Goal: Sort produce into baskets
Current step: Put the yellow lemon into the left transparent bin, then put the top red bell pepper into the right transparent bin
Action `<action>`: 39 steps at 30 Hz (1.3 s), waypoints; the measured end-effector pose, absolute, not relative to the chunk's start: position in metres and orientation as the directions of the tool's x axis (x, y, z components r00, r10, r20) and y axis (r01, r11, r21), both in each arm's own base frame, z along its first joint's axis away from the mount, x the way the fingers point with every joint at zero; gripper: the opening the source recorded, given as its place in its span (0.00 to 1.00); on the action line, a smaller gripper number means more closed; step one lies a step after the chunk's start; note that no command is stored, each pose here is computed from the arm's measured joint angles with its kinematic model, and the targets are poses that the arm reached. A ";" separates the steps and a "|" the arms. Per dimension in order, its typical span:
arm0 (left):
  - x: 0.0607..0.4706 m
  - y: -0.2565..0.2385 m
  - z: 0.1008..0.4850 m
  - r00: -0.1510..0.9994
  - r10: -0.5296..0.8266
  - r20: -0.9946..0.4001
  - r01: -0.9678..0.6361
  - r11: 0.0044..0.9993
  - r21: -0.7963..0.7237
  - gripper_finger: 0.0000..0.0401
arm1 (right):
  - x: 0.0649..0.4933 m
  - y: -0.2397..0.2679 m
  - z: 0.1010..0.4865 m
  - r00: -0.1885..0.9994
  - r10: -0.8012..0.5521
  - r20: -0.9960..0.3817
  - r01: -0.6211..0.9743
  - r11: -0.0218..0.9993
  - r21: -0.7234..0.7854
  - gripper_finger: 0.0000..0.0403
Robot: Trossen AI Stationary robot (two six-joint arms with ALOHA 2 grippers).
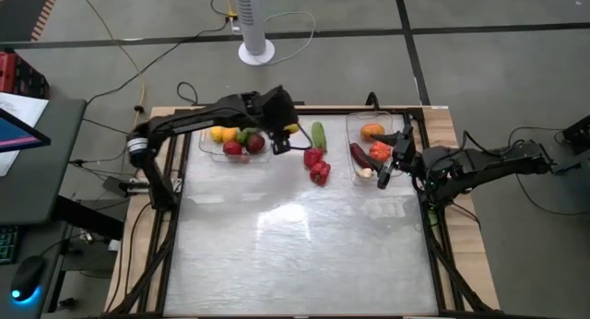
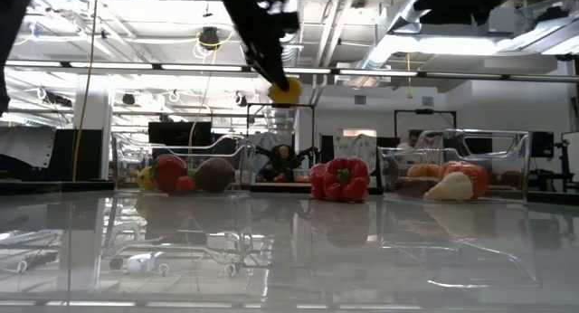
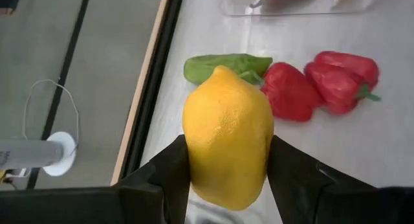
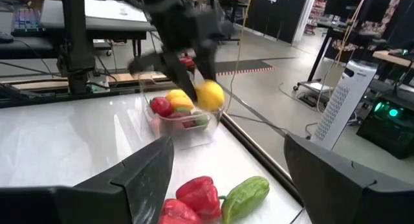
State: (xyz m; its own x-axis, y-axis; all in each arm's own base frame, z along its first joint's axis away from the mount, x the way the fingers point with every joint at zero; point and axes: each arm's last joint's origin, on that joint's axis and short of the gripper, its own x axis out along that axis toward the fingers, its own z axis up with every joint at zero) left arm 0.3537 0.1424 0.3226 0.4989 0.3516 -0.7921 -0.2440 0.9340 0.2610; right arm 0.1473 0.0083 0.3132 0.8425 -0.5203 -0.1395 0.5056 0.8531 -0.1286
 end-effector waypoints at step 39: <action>0.316 0.120 0.246 0.424 0.436 -0.794 -0.407 0.875 0.263 0.71 | 0.162 0.007 0.313 0.833 -0.541 -0.115 0.526 0.840 -0.137 0.79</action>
State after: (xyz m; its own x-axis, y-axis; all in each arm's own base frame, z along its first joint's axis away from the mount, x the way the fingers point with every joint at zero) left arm 0.3165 0.1202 0.2460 0.4240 0.4364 -0.7936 -0.4074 0.8745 0.2632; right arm 0.1623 0.0068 0.3132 0.8334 -0.5405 -0.1149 0.5257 0.8396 -0.1366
